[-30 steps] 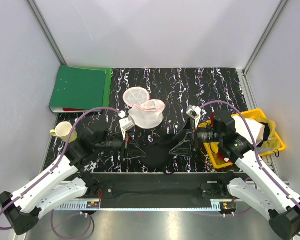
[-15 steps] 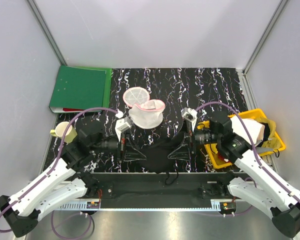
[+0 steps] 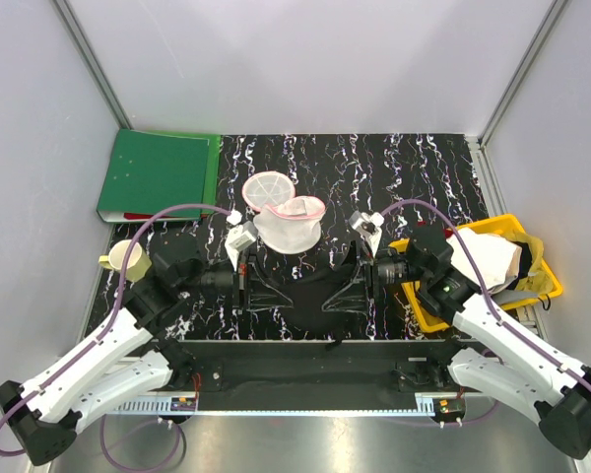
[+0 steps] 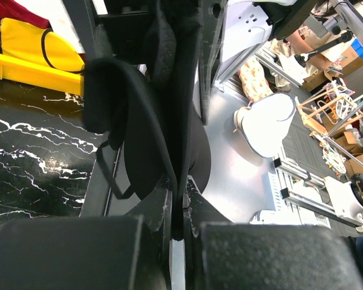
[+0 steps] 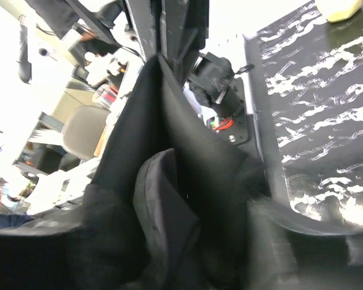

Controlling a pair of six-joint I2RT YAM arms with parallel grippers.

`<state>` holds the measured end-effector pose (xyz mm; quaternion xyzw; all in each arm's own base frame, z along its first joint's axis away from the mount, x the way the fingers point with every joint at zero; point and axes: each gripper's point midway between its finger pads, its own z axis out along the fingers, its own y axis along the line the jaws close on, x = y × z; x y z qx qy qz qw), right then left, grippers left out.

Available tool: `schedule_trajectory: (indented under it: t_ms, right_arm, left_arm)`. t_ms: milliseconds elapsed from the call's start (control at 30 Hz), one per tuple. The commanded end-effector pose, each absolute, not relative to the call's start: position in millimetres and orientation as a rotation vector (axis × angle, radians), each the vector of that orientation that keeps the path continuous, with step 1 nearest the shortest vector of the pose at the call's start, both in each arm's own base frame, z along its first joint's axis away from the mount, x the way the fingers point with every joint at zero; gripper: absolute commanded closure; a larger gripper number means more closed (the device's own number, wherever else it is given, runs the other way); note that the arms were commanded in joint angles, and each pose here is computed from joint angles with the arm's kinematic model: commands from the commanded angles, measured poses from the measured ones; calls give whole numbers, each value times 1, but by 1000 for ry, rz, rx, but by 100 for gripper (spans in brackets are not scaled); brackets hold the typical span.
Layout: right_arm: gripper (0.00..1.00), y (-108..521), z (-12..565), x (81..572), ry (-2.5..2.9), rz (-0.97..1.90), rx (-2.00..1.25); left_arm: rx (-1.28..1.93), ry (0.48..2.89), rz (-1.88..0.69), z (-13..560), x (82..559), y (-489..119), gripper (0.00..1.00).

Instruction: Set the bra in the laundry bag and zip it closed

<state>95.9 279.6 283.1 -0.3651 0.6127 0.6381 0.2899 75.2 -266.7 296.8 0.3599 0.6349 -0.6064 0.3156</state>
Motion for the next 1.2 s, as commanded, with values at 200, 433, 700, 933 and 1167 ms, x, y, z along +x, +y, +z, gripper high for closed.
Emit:
schedule_trajectory:
  t_ms: [200,433,700,933,1167]
  right_arm:
    - [65,284,297,88,1568,1844,-930]
    - [100,285,287,85,1642,1879,-961]
    - [100,280,283,71,1698,1947,-1037]
    - [100,283,280,73,1733,1944,-1049]
    - [100,289,279,72,1740,1942,-1071]
  left_arm:
    - [922,1572,-1557,331,85,-264,64]
    - [845,1578,-1440,342,97,-255,1]
    - [897,1717,-1558,332,114,-288,1]
    - [970,1699,-1731,326,104,-316,1]
    - [987,1720,-1837,324,96,-331,27]
